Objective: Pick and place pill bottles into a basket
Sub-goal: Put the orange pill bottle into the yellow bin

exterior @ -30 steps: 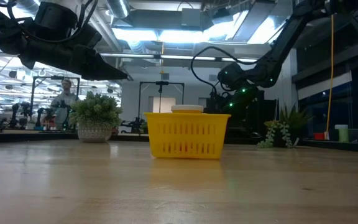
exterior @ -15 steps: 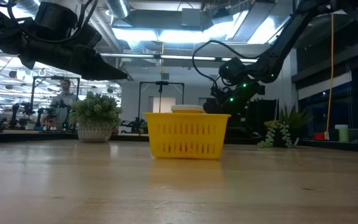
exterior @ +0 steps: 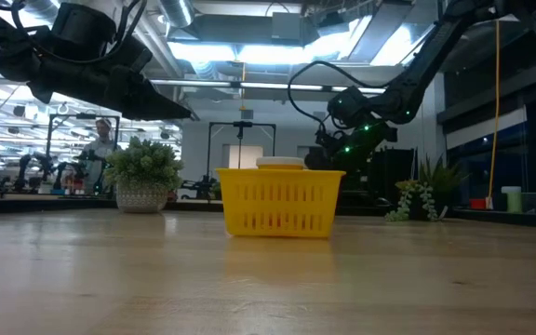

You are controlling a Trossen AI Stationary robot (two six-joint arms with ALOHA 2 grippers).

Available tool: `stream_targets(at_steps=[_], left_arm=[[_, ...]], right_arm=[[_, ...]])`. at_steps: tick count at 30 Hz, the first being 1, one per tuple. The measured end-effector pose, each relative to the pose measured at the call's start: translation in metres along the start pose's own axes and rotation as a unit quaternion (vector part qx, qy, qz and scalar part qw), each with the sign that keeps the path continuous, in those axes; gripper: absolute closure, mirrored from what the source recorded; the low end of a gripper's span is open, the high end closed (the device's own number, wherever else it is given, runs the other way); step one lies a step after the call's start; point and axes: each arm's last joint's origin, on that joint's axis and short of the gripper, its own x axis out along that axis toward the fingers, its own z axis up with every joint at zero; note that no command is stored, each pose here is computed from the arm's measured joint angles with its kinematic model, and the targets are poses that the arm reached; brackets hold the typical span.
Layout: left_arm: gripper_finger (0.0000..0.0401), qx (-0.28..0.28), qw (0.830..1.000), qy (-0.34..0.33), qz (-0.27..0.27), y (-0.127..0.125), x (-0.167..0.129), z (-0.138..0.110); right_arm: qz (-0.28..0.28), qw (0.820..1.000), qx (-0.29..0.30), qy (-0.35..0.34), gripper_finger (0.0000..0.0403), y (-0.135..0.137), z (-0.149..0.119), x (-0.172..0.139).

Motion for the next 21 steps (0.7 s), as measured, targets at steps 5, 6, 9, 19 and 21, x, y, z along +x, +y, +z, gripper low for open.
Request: stream_targets(at_steps=[5, 6, 9, 19, 21], left_arm=[[0.0399, 0.000, 1.000, 0.000, 0.000, 0.000, 0.000, 0.000], [0.0399, 0.000, 1.000, 0.000, 0.000, 0.000, 0.000, 0.000], [0.0398, 0.000, 1.000, 0.000, 0.000, 0.000, 0.000, 0.000], [0.0397, 0.000, 1.000, 0.000, 0.000, 0.000, 0.000, 0.000], [0.0399, 0.000, 1.000, 0.000, 0.000, 0.000, 0.000, 0.000]], right_arm=[[0.001, 1.000, -0.006, 0.000, 0.0190, 0.000, 0.000, 0.000], [0.001, 1.000, -0.006, 0.000, 0.0190, 0.000, 0.000, 0.000], [0.001, 1.000, -0.008, 0.000, 0.0185, 0.000, 0.000, 0.000], [0.006, 1.000, -0.019, 0.017, 0.0183, 0.008, -0.002, -0.003], [0.010, 0.999, -0.026, 0.023, 0.0183, 0.013, -0.001, -0.006]])
